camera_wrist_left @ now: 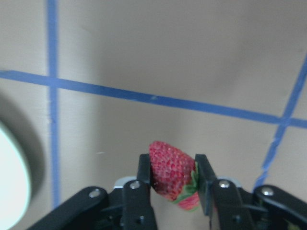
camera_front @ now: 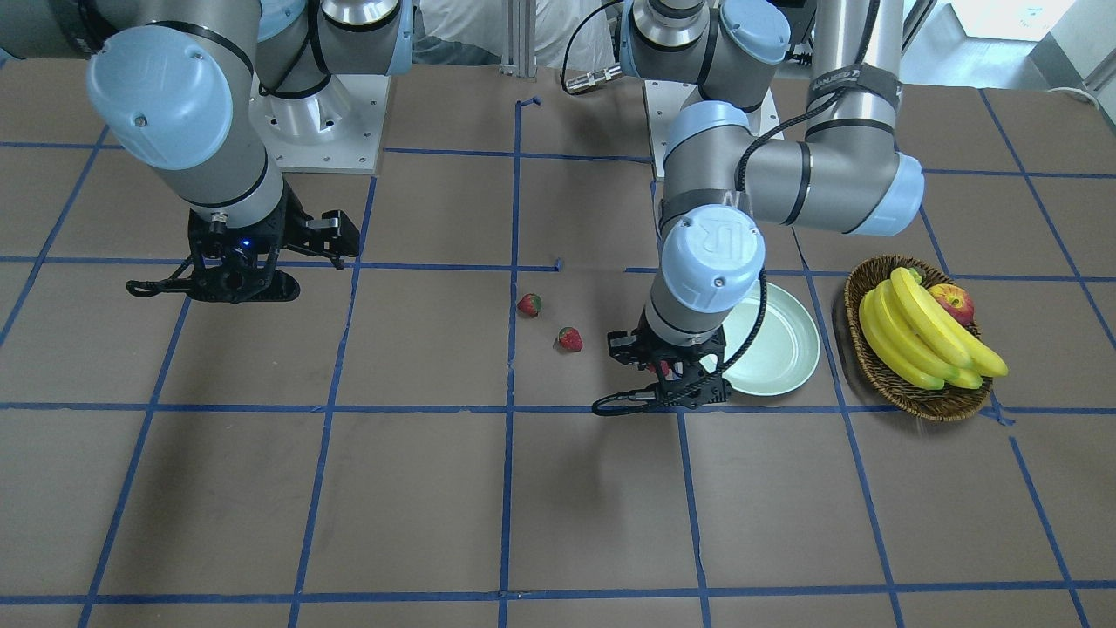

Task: Collect all strawberries into plate
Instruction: 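Close the left gripper on the strawberry farthest from the robot and lift, then carry the strawberry over the green plate and release it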

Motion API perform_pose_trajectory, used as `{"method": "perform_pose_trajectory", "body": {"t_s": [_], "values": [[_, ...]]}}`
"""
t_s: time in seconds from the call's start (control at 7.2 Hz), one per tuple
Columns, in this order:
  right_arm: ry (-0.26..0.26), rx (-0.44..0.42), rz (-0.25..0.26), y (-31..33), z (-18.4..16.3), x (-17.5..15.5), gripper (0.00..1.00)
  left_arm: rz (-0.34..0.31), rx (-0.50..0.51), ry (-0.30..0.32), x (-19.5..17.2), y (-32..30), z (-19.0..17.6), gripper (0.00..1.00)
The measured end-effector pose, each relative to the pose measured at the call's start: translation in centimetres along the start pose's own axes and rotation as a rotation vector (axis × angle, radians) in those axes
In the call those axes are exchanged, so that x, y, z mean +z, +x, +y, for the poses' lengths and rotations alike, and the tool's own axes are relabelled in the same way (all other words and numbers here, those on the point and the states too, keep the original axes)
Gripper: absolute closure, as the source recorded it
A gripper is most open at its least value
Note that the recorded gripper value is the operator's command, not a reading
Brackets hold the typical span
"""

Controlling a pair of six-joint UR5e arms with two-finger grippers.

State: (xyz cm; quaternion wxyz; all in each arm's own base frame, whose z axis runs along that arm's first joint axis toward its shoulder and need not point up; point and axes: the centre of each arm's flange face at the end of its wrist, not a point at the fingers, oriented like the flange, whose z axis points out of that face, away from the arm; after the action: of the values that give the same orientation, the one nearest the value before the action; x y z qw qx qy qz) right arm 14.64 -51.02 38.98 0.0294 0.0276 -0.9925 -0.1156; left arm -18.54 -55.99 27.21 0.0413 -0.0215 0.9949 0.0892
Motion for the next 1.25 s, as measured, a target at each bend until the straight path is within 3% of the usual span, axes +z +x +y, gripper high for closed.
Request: {"method": "perform_pose_trajectory", "body": {"t_s": [0.14, 0.56, 0.69, 0.83, 1.25], "values": [[0.004, 0.000, 0.004, 0.0, 0.0, 0.0, 0.00, -0.028, 0.057, -0.035, 0.6, -3.1, -0.3, 1.00], [0.004, 0.001, 0.003, 0.0, -0.3, 0.2, 0.00, -0.012, 0.145, -0.137, 4.5, -12.2, -0.5, 1.00], [0.004, 0.001, 0.003, 0.0, -0.3, 0.2, 0.00, -0.021, 0.156, -0.171, 5.8, -14.0, -0.1, 0.72], [0.003, 0.001, 0.003, 0.0, -0.4, 0.3, 0.00, -0.029, 0.174, -0.194, 6.7, -14.8, 0.3, 0.01], [0.001, 0.002, 0.003, 0.0, -0.4, 0.3, 0.00, -0.030, 0.196, -0.211, 7.0, -15.1, 0.6, 0.00]]}}
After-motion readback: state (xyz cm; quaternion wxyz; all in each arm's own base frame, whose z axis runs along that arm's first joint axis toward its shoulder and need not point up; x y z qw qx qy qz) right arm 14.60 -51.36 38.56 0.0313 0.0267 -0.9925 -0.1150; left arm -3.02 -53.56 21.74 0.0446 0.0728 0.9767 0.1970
